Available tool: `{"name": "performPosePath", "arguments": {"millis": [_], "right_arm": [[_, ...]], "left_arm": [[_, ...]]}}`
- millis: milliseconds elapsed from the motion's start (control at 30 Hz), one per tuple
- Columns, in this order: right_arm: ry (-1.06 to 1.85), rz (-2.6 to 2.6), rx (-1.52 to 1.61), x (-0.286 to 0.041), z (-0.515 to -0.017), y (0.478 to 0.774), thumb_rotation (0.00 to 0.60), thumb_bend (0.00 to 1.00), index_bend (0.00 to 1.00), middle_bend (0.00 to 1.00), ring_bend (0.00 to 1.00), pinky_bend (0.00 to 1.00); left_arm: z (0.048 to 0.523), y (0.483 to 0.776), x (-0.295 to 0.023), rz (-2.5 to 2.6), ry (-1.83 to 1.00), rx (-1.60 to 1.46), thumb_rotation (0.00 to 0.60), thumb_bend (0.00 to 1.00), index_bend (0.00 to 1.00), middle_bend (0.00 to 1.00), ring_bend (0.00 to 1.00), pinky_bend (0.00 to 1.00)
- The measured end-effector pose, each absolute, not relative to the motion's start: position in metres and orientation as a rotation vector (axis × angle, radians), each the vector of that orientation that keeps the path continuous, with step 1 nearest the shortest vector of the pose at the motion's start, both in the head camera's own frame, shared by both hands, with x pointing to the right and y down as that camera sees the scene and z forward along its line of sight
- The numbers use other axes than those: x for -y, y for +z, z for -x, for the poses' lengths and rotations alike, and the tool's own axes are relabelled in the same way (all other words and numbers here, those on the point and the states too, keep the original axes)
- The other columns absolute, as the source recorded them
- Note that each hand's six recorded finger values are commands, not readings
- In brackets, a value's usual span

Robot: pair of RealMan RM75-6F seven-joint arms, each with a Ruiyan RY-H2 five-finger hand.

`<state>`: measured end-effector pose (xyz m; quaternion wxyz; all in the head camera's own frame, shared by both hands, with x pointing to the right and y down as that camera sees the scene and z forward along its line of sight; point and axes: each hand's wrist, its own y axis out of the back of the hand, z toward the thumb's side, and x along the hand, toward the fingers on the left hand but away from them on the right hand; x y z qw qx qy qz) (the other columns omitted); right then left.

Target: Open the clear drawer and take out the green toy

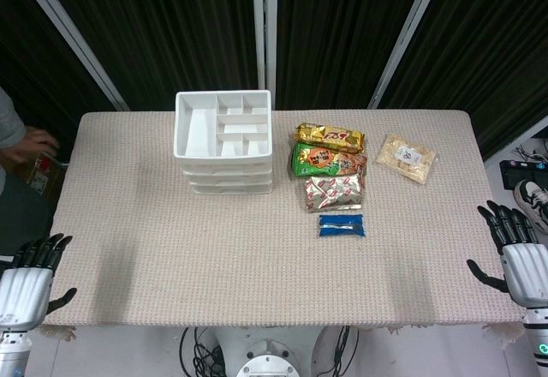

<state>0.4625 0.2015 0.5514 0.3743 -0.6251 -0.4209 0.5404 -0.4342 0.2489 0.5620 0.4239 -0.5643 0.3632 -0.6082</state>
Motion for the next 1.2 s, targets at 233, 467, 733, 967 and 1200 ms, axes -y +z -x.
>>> {"name": "performPosePath", "arguments": {"millis": [233, 467, 733, 967, 1200], "right_arm": [[1.378, 1.612, 1.059, -0.194, -0.457, 0.555, 0.6, 0.18, 0.0, 0.0, 0.0, 0.0], [1.364, 1.601, 1.058, -0.185, -0.456, 0.553, 0.6, 0.18, 0.0, 0.0, 0.0, 0.0], [1.303, 1.553, 1.064, -0.172, -0.451, 0.533, 0.6, 0.18, 0.0, 0.0, 0.0, 0.0], [1.306, 1.578, 1.056, -0.173, -0.448, 0.535, 0.6, 0.18, 0.0, 0.0, 0.0, 0.0], [1.32, 1.573, 1.055, -0.175, -0.451, 0.534, 0.6, 0.18, 0.0, 0.0, 0.0, 0.0]], "left_arm": [[0.431, 0.566, -0.242, 1.422, -1.524, -0.897, 0.6, 0.03, 0.15, 0.15, 0.15, 0.19], [0.405, 0.569, -0.215, 1.492, -1.431, -0.947, 0.6, 0.05, 0.19, 0.18, 0.22, 0.37], [0.344, 0.58, -0.179, 1.766, -1.191, -1.091, 0.6, 0.15, 0.31, 0.49, 0.62, 0.93], [0.27, 0.618, -0.147, 2.192, -1.01, -1.324, 0.6, 0.33, 0.32, 0.7, 0.88, 1.0], [0.201, 0.663, -0.132, 2.559, -0.871, -1.614, 0.6, 0.41, 0.21, 0.8, 0.95, 1.0]]}}
